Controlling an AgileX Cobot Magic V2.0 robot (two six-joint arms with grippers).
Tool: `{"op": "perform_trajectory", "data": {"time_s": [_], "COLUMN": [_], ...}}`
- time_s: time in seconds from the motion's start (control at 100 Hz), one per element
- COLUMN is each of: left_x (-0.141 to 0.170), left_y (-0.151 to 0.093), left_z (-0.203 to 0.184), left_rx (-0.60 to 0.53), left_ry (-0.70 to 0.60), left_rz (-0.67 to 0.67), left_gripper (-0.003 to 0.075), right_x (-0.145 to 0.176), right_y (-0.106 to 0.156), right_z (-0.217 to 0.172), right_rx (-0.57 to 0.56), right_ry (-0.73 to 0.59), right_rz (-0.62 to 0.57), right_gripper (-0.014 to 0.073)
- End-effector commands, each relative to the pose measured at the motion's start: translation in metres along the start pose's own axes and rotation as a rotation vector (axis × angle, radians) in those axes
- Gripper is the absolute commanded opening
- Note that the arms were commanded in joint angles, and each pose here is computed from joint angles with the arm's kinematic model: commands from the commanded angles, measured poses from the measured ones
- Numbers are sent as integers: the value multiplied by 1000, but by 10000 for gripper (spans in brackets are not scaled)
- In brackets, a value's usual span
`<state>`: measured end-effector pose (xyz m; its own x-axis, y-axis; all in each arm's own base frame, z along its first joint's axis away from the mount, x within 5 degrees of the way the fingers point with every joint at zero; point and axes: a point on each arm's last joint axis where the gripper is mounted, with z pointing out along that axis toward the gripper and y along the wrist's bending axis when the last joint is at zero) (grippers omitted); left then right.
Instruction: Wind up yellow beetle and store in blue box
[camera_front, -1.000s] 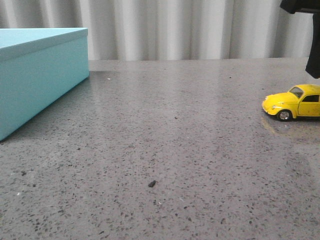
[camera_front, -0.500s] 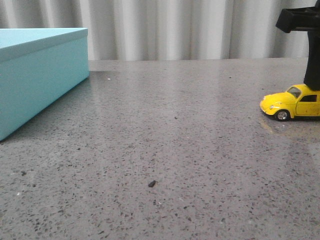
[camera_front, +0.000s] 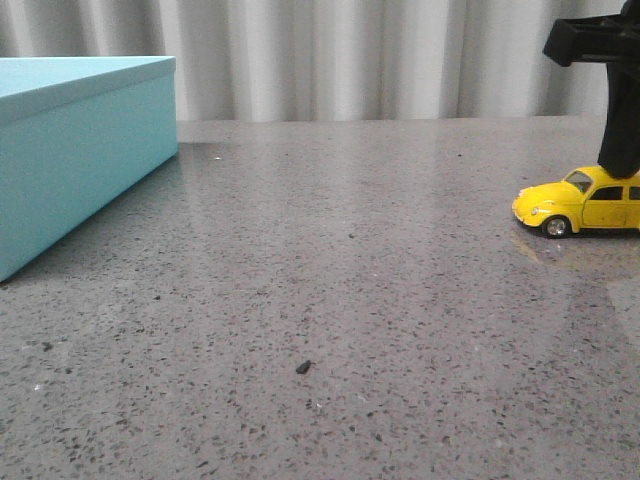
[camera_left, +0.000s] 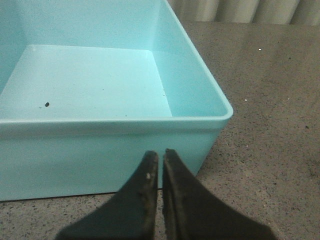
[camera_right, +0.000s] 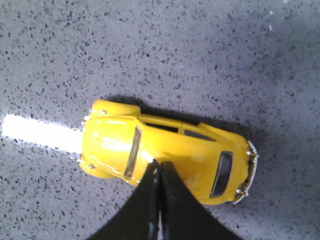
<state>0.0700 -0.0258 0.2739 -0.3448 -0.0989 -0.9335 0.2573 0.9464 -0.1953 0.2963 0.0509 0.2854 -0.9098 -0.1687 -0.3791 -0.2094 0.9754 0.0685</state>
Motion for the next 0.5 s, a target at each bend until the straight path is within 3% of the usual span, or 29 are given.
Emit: {"op": "perform_trajectory", "data": {"time_s": [0.0,0.27,0.49], "left_x": [-16,-16,-16], "left_y": [-2,-2,-2], "left_z": [-2,-2,-2], "left_rx": [3,3,3], "left_ry": [-82,-82,-82], "left_rz": [-5,-5,-5], "left_gripper": [-21,-21,-21], "right_x": [-7,-5,-1], "right_y": [0,-2,-26], "right_z": [-6,-6,-8], "right_rx": [10,20,70], "right_ry": [-51,-37,-3], "right_rz": [-14,-17,41], "right_gripper": [-52,-52,-52]}}
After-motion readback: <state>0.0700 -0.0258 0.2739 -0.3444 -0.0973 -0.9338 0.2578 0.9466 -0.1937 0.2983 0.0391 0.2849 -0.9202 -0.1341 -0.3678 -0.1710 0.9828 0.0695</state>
